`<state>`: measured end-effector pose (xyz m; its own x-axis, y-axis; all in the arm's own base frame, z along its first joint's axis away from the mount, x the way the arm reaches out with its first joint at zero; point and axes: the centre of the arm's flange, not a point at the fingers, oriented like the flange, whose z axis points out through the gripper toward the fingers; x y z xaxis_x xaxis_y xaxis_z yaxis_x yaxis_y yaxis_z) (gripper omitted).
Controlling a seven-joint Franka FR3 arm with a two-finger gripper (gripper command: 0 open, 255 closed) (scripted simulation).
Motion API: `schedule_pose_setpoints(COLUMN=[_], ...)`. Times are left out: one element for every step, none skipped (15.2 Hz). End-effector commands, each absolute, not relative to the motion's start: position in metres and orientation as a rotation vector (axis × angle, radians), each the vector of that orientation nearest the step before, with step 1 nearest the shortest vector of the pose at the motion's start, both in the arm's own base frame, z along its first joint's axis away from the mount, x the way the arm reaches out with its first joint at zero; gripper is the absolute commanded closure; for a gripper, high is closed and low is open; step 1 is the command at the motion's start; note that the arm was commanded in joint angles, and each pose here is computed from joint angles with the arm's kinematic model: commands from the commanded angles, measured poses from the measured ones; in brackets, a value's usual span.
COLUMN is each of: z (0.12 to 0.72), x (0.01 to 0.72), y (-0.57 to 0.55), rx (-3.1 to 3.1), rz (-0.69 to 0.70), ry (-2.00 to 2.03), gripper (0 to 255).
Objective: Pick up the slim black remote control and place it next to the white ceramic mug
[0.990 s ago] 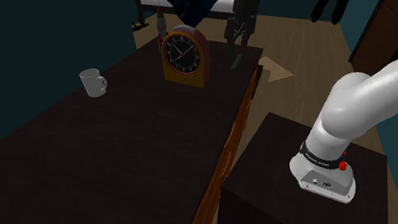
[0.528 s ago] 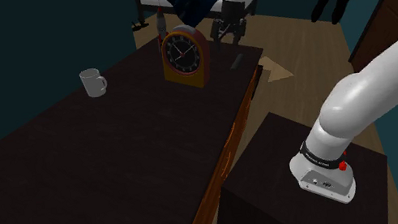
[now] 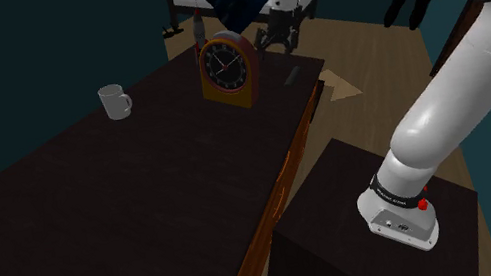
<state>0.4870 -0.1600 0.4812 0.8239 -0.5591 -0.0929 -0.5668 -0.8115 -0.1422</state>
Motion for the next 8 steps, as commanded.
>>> schedule_pose_setpoints(z=[0.472, 0.466, 0.46, 0.454, 0.448, 0.442, 0.436, 0.429], x=[0.499, 0.504, 0.509, 0.513, 0.517, 0.52, 0.523, 0.525], y=[-0.182, -0.193, -0.205, -0.216, -0.228, -0.239, -0.251, -0.263], rx=[-2.808, -2.79, -2.77, -2.75, -2.73, -2.708, -2.686, -2.663], rz=[0.086, 0.094, 0.101, 0.109, 0.117, 0.124, 0.132, 0.139], ry=[0.985, 1.033, 1.081, 1.129, 1.177, 1.224, 1.27, 1.317], gripper=[0, 0, 0, 0, 0, 0, 0, 0])
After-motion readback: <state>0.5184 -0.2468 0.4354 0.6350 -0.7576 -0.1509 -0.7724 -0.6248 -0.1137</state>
